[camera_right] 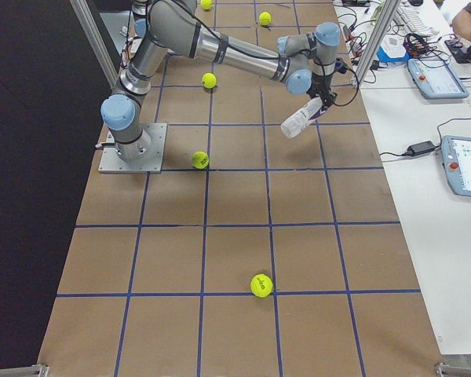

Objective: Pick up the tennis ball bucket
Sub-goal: 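Grasp the can with the right gripper and carry it toward the table center, then lay the can on its side at the center and open the right gripper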

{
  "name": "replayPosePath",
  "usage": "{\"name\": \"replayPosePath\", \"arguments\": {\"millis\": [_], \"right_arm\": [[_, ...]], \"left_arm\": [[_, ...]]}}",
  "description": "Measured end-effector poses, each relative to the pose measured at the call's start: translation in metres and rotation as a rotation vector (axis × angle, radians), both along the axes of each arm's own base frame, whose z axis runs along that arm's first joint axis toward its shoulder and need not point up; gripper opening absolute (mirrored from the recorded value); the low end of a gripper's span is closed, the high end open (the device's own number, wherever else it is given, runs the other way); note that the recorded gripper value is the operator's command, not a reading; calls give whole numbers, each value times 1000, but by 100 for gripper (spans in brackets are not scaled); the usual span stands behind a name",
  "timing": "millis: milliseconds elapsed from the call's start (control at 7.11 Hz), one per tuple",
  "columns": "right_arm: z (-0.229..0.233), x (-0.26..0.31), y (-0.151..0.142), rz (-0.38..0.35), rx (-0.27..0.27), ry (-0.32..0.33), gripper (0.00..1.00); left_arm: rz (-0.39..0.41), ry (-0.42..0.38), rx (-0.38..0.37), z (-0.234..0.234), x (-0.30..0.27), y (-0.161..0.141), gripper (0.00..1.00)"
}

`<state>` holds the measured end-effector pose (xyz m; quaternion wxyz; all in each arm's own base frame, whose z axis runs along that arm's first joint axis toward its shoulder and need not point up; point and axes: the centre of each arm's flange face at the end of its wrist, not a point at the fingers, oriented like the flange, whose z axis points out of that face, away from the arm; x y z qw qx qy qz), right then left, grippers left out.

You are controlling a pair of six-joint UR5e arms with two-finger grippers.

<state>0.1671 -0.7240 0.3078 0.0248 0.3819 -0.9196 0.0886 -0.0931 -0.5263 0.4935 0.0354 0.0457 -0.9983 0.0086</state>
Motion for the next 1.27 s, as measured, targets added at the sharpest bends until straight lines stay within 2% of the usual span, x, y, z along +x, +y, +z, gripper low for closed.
{"name": "replayPosePath", "arguments": {"millis": [281,563,704,844,1126,1267], "right_arm": [[-3,121,38,245,-45,-15,35],[-7,186,67,477,-86,5,35],[-12,212,83,576,-90,16,36],[-22,234,99,649,-86,24,36],[-52,270,129,733,-97,27,37],[-62,285,141,763,-106,27,60]], "left_arm": [[1,0,-2,1,0,0,100],[1,0,-3,1,1,0,100],[3,0,-3,2,1,0,100],[4,0,-4,2,2,0,100],[6,0,-5,2,3,0,100],[8,0,-5,2,4,0,100]]}}
